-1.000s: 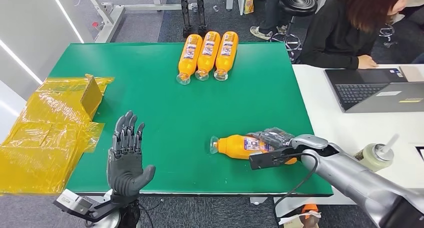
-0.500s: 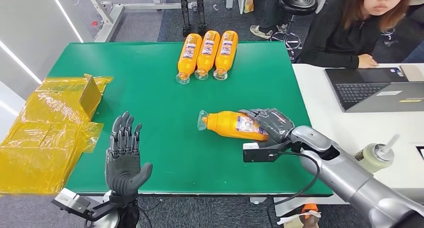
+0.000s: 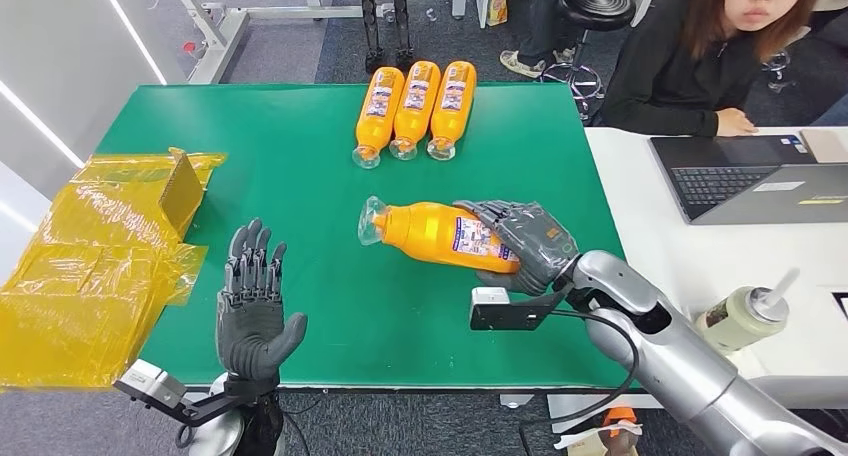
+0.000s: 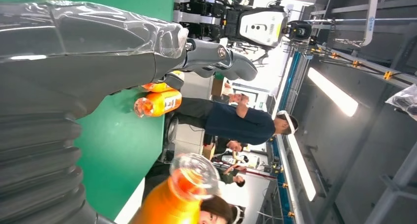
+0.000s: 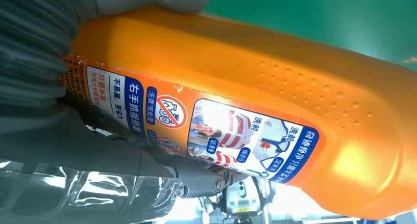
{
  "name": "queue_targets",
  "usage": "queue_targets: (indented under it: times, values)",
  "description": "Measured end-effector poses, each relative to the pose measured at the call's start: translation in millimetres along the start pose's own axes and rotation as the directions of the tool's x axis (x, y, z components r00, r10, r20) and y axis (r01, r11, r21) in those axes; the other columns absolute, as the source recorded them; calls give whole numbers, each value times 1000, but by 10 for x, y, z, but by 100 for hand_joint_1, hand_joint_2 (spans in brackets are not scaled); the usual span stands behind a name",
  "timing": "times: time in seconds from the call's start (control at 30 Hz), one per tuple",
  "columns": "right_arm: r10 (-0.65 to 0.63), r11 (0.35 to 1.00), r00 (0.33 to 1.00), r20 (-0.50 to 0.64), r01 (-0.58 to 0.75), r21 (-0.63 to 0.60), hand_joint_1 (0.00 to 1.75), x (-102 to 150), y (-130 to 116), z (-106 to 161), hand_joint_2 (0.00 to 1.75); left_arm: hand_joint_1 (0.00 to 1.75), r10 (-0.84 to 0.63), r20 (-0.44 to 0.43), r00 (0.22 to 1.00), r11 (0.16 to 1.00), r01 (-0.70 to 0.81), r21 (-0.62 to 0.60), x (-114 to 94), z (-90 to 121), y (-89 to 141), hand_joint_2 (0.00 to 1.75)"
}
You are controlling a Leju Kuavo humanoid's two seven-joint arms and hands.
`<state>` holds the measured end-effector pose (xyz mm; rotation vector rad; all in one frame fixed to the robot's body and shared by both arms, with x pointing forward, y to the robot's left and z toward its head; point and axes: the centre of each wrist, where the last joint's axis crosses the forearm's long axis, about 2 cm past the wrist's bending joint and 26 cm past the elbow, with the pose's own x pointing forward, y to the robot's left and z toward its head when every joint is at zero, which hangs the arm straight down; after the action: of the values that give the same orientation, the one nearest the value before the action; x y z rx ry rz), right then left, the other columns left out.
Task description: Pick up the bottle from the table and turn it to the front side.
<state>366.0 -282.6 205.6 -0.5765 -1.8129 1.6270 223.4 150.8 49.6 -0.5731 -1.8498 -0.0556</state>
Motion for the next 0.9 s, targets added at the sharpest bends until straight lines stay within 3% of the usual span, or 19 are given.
queue_targets:
  times: [0.07, 0.2, 0.33, 0.6, 0.9]
  values:
    - [-1, 1000, 1000, 1, 1, -1, 171, 2, 1, -1, 175, 0, 0, 0, 1000, 1000, 0, 0, -1, -1, 0, 175]
    - [-78, 989, 992, 97, 89, -120, 173, 485, 277, -251, 175, 0, 51, -10, 999, 998, -51, -21, -47, -124, -64, 175]
    - [-137, 975, 979, 148, 160, -153, 173, 757, 366, -400, 175, 0, 113, -6, 994, 993, -113, -30, -64, -170, -127, 175]
    - [-205, 956, 956, 208, 242, -168, 173, 1029, 465, -511, 175, 0, 159, -15, 987, 987, -159, -23, -75, -180, -167, 175]
    - [-372, 892, 887, 274, 423, -158, 171, 1426, 732, -571, 175, 0, 292, -4, 956, 956, -292, -29, 7, -223, -204, 175]
